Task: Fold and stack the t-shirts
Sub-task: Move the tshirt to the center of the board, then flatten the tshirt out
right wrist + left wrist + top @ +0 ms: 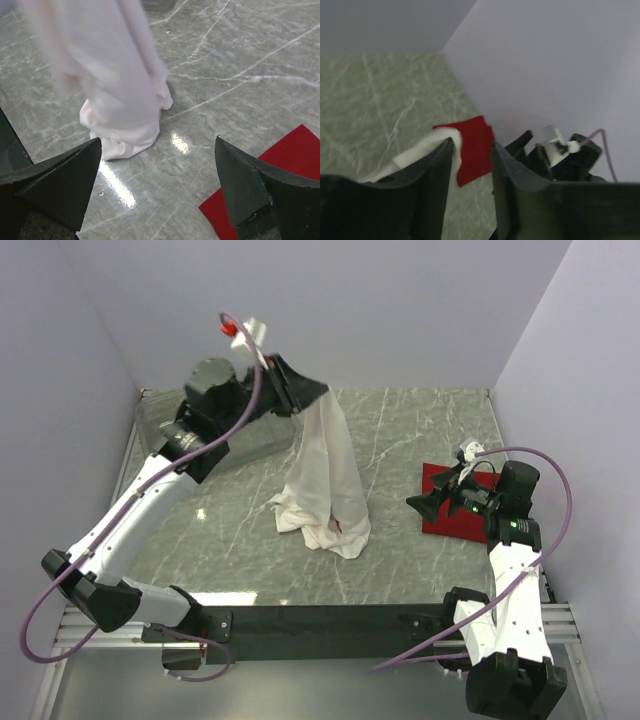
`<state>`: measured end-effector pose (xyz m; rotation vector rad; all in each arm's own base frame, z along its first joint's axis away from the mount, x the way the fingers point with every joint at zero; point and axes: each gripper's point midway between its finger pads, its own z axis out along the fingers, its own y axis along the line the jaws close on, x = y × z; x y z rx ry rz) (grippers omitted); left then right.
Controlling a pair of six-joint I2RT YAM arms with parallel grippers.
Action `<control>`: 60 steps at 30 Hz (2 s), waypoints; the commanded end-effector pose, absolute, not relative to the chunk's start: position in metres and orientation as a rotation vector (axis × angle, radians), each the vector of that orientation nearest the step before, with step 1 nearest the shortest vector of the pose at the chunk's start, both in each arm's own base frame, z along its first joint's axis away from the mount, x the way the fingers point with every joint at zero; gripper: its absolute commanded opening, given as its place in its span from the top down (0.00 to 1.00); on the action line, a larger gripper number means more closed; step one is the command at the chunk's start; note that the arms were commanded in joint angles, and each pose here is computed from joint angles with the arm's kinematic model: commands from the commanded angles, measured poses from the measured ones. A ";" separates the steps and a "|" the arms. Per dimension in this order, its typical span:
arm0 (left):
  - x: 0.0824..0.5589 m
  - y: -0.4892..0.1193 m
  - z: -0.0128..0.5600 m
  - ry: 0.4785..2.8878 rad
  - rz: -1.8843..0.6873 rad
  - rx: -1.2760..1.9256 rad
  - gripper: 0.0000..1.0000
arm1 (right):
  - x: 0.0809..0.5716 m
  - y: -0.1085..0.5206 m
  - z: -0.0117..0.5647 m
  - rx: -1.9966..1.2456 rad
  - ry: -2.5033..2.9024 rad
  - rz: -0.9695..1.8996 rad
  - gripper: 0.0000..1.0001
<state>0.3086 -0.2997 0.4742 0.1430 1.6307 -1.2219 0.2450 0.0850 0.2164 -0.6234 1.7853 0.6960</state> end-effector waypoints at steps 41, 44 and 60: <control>0.374 -0.114 0.223 2.044 -0.246 0.053 0.08 | 0.267 0.140 0.192 -0.884 1.925 0.620 0.06; 0.347 -0.098 0.232 1.965 -0.234 -0.014 0.02 | 0.290 0.166 0.208 -0.859 1.953 0.626 0.08; 0.296 -0.073 0.231 1.882 -0.173 -0.077 0.00 | 0.370 0.294 0.149 -0.661 2.273 0.442 0.02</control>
